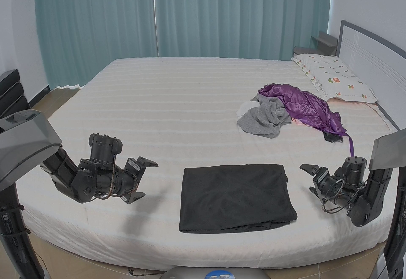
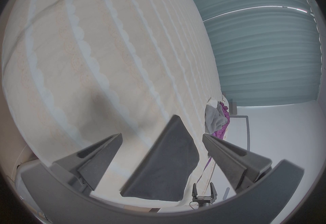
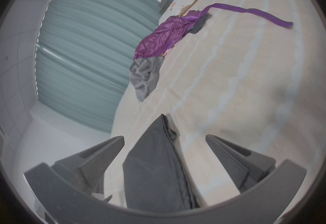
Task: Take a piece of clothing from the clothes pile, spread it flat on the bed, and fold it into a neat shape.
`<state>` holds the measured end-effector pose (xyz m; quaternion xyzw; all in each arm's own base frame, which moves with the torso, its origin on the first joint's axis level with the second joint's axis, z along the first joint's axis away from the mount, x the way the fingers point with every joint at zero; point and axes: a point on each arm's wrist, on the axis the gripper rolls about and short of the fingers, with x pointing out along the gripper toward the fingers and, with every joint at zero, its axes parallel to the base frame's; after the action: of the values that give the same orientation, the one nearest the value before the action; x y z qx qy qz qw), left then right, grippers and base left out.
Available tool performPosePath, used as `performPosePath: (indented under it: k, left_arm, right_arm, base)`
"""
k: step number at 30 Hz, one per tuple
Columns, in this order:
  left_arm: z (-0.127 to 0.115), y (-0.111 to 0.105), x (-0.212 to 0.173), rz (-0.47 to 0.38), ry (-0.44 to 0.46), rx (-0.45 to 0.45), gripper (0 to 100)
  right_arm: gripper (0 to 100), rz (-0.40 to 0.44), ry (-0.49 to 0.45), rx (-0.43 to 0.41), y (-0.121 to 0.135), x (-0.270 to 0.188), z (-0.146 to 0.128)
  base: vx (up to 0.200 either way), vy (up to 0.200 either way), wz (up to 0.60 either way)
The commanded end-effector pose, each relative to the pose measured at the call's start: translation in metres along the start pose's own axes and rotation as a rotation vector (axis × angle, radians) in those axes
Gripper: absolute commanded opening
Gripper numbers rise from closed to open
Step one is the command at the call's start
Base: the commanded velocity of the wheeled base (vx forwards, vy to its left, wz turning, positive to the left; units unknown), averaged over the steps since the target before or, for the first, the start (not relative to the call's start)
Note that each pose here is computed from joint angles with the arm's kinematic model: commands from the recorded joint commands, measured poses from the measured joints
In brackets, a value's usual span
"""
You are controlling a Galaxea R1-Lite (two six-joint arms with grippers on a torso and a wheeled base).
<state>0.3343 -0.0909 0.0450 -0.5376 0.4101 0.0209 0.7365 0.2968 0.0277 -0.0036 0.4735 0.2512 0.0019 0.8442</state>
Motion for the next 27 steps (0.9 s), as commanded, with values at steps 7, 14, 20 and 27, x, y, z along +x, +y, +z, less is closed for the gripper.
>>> performPosePath:
  k: [7, 14, 20, 27]
  left_arm:
    - [-0.020, -0.006, -0.001, -0.009, 0.037, 0.047, 100]
    - [-0.024, 0.000, 0.013, 0.020, 0.045, 0.260, 100]
    - [-0.028, 0.017, 0.040, 0.057, -0.020, 0.454, 100]
    - [-0.036, 0.025, 0.061, 0.041, -0.035, 0.502, 100]
  right_arm:
    - [100, -0.031, 0.025, 0.058, -0.008, -0.022, -0.008]
    - [100, -0.067, 0.067, 0.061, -0.021, -0.016, -0.021]
    - [100, -0.081, 0.108, 0.043, -0.022, -0.013, -0.034]
    - [100, -0.082, 0.110, 0.042, -0.022, -0.013, -0.035]
  base:
    - [0.000, -0.171, 0.00]
    - [0.000, 0.000, 0.00]
    - [0.000, 0.000, 0.00]
    - [0.000, 0.000, 0.00]
